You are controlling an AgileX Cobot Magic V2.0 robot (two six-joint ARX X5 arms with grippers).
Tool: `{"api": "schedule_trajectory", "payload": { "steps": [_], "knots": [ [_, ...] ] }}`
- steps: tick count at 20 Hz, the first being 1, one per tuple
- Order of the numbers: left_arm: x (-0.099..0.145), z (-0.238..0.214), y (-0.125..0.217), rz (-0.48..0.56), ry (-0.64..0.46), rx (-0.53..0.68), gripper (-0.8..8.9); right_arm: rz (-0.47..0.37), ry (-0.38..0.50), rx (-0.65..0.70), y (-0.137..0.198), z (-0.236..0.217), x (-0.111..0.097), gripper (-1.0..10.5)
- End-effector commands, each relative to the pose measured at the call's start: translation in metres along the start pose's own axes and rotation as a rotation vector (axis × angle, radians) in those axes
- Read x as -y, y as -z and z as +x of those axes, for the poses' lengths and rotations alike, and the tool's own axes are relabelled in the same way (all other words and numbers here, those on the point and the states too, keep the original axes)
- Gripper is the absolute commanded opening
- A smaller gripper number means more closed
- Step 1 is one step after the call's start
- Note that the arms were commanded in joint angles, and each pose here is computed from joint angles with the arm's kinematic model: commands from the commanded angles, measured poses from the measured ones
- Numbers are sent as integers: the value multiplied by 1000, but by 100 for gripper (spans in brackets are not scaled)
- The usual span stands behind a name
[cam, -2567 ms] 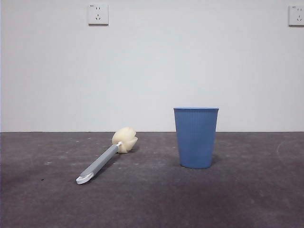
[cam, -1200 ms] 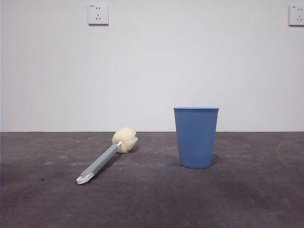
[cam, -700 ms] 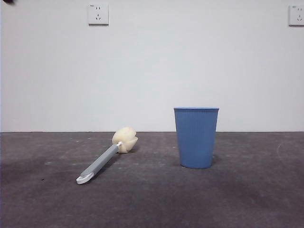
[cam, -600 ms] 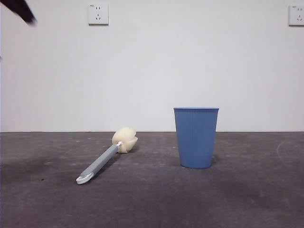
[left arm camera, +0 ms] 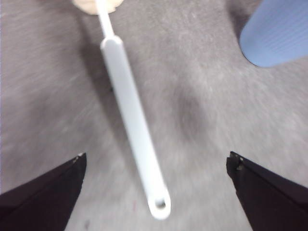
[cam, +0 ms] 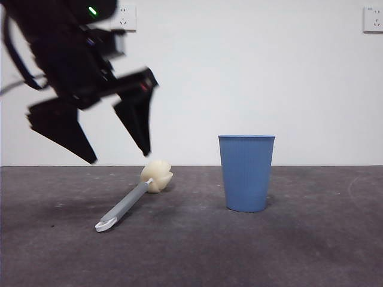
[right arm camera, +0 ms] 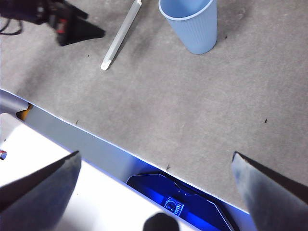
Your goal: Pick up the cup brush,pick up the cup,insert the brush into the cup,clean the cup,put the cup brush back,put the cup back to the fixed position on the table
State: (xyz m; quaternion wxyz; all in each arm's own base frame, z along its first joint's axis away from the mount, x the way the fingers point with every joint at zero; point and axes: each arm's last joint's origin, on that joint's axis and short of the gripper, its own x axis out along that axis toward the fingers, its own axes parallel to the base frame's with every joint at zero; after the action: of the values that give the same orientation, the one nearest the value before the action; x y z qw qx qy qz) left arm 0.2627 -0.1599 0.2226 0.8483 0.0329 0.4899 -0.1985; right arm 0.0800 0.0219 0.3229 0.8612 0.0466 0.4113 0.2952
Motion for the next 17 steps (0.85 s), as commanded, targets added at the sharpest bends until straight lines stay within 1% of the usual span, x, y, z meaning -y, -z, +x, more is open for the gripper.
{"api": "schedule_trajectory", "payload": {
  "steps": [1, 6, 11, 17],
  "knots": [
    [2, 24, -5, -3, -15, -53, 431, 6, -2, 6, -1, 0, 0, 597],
    [-1, 50, -1, -22, -75, -113, 431, 5, -1, 7, -1, 0, 0, 597],
    [-2, 57, 0, -44, -96, -122, 431, 5, -1, 7, -1, 0, 0, 597],
    [2, 63, 4, -37, -118, -141, 431, 5, -1, 7, -1, 0, 0, 597]
  ]
}}
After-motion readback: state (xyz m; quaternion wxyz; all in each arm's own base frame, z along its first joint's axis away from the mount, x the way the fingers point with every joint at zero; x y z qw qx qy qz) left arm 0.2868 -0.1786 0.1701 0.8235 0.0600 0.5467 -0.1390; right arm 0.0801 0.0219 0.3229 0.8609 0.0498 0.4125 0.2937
